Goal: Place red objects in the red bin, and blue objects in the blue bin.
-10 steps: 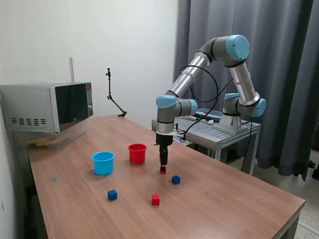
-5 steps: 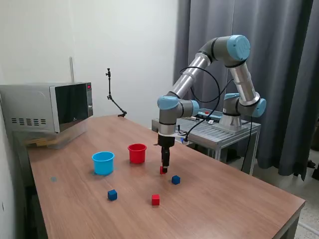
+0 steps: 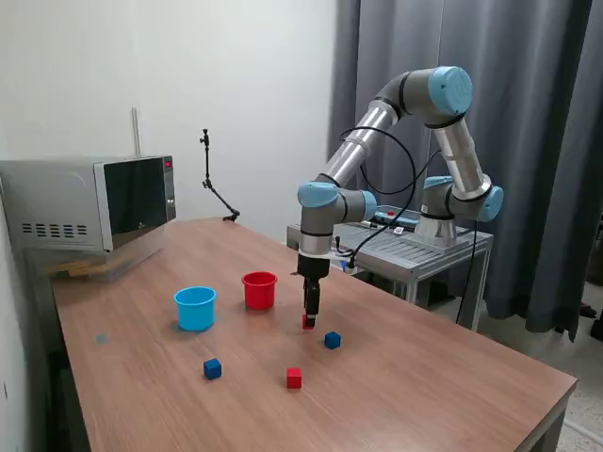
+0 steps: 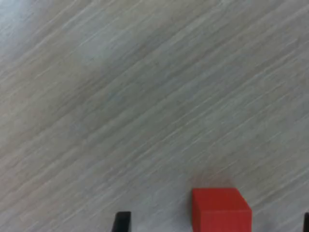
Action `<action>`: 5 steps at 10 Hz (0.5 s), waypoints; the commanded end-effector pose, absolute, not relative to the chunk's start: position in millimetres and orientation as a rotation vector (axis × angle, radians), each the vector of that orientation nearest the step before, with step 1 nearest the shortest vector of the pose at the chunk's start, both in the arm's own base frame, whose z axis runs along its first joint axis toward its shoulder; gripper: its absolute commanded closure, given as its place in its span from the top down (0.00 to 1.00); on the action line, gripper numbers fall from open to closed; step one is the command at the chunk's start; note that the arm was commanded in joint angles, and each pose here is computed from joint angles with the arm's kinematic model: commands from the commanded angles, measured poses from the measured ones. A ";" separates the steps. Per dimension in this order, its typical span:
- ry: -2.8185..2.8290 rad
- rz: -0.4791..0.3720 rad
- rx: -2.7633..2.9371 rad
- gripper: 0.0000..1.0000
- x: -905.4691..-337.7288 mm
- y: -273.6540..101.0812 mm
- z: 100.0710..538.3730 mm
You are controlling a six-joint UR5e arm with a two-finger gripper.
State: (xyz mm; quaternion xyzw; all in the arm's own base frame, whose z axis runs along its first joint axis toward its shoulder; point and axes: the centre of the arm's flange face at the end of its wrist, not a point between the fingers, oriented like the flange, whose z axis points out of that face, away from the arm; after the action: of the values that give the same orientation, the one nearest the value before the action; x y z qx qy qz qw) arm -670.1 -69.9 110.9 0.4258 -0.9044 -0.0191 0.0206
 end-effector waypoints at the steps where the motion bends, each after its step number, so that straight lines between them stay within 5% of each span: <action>1: -2.802 -0.065 1.327 1.00 -670.8 -69.4 109.0; 5: -2.769 -0.082 1.384 1.00 -671.1 -68.8 109.5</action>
State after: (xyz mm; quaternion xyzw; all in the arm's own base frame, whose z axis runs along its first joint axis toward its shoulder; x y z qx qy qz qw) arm -671.0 -69.1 109.4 0.4382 -0.8983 -0.0250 0.0221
